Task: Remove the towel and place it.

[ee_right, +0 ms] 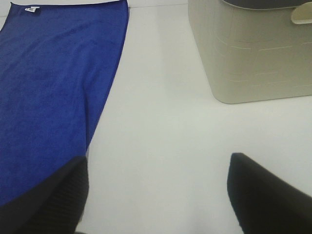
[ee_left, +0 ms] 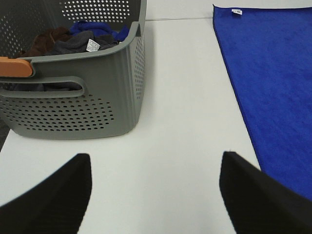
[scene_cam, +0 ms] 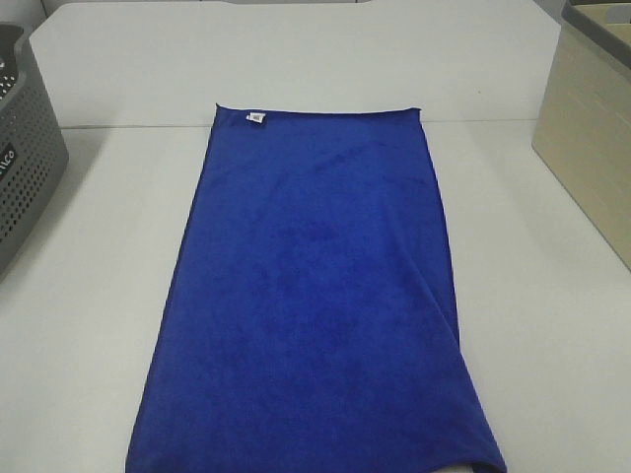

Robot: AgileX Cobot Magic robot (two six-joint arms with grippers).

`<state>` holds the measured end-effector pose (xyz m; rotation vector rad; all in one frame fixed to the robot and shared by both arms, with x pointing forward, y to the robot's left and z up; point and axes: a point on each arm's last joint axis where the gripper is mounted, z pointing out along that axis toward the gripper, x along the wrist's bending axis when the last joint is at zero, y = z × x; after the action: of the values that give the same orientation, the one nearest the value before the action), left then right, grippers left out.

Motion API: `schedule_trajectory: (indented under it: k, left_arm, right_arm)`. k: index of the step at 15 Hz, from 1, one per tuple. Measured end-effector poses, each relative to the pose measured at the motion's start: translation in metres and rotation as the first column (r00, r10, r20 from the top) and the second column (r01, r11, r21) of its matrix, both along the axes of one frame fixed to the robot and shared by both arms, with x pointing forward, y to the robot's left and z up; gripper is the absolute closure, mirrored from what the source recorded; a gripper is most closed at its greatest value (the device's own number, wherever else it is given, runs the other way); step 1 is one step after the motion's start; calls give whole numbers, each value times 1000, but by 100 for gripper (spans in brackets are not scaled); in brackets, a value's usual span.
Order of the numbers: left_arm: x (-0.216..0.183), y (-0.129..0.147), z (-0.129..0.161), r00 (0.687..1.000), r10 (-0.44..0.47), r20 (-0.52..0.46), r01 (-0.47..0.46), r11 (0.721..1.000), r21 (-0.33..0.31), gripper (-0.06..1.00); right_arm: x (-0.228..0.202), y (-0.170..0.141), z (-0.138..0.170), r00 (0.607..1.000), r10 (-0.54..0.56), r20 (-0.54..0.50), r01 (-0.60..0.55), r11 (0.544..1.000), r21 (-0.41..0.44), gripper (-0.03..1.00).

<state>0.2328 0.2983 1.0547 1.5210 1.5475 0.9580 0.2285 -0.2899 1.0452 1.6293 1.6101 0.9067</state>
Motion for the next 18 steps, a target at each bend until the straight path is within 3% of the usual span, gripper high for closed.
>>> schedule_trajectory:
  k: [18]
  left_arm:
    - [0, 0, 0, 1000, -3, 0, 3, 1000, -2, 25]
  right_arm:
    - [0, -3, 0, 1000, -19, -2, 18, 999, -27, 20]
